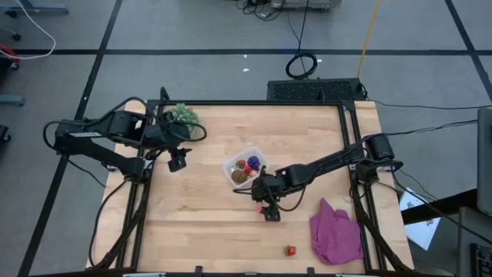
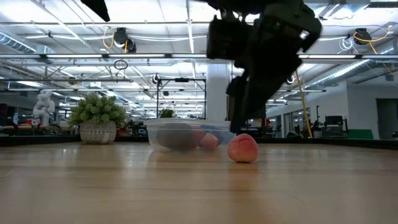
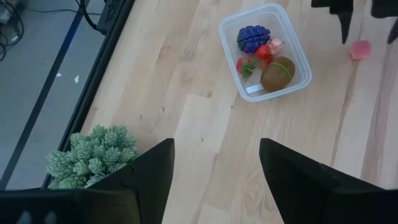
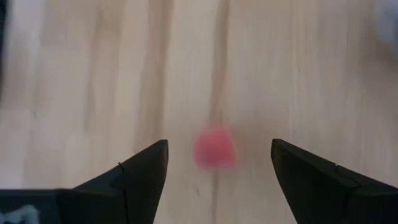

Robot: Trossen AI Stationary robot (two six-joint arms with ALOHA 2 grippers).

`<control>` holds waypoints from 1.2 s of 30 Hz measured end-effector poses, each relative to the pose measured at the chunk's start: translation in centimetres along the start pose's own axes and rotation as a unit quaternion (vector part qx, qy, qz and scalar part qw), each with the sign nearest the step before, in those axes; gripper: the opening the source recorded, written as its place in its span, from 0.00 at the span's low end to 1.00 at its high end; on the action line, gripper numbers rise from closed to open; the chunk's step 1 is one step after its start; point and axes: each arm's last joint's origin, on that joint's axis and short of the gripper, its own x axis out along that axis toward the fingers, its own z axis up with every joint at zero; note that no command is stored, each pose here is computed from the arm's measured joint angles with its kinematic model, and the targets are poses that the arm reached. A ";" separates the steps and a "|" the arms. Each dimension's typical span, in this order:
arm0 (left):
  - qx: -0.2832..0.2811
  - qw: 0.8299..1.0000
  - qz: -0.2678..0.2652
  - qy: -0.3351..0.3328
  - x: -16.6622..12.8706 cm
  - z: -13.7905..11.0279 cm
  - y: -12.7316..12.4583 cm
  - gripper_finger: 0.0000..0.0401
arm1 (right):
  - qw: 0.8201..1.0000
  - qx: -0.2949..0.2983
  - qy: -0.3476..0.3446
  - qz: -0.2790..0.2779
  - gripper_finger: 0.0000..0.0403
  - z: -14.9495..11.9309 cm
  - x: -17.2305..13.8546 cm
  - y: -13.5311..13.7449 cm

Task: Pick and placing Produce into tupperware
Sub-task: Put the peach into the transparent bin

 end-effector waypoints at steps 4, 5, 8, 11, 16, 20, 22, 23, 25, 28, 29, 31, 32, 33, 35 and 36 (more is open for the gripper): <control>0.000 1.000 0.000 0.000 0.0 0.0 0.0 0.60 | 1.000 0.001 0.003 0.008 0.69 -0.1 0.7 -0.1; 0.001 1.000 0.000 0.000 0.0 0.0 0.0 0.60 | 1.000 0.002 0.006 0.008 0.69 -0.1 0.7 -0.1; 0.001 1.000 0.000 0.000 0.0 0.0 0.0 0.60 | 1.000 0.003 0.010 0.008 0.69 -0.2 1.4 -0.3; 0.001 1.000 0.000 0.000 0.0 0.0 0.0 0.60 | 0.999 0.011 0.032 0.015 0.69 -0.7 2.5 -0.5; 0.004 1.000 0.000 0.000 0.0 0.0 0.0 0.60 | 0.999 0.015 0.041 0.023 0.69 -0.9 3.4 -0.5; 0.004 1.000 0.000 0.000 0.0 0.0 0.0 0.60 | 0.999 0.013 0.041 0.024 0.69 -0.9 3.5 -0.5; 0.004 1.000 0.000 0.000 0.0 0.0 0.0 0.60 | 0.999 0.013 0.040 0.024 0.69 -0.8 3.5 -0.5; 0.004 1.000 0.000 0.000 0.0 0.0 0.0 0.60 | 0.999 0.013 0.040 0.024 0.69 -0.8 3.5 -0.5; 0.004 1.000 0.000 0.000 0.0 0.0 0.0 0.60 | 0.999 0.013 0.040 0.024 0.69 -0.8 3.5 -0.5; 0.004 1.000 0.000 0.000 0.0 0.0 0.0 0.60 | 0.999 0.013 0.040 0.024 0.69 -0.8 3.5 -0.5; 0.004 1.000 0.000 0.000 0.0 0.0 0.0 0.60 | 0.999 0.013 0.040 0.024 0.68 -0.8 3.5 -0.5; 0.004 1.000 0.000 0.000 0.0 0.0 0.0 0.60 | 0.999 0.013 0.039 0.025 0.67 -0.8 3.5 -0.5; 0.004 1.000 0.000 0.000 0.0 0.0 0.0 0.60 | 0.999 0.013 0.039 0.024 0.65 -0.8 3.5 -0.5; 0.004 1.000 0.000 0.000 0.0 0.0 0.0 0.60 | 0.999 0.013 0.039 0.024 0.64 -0.9 3.5 -0.5; 0.004 1.000 0.000 0.000 0.0 0.0 0.0 0.60 | 0.999 0.013 0.039 0.023 0.61 -0.9 3.5 -0.5; 0.003 1.000 0.000 0.000 0.0 0.0 0.0 0.60 | 0.999 0.013 0.039 0.023 0.59 -0.9 3.5 -0.5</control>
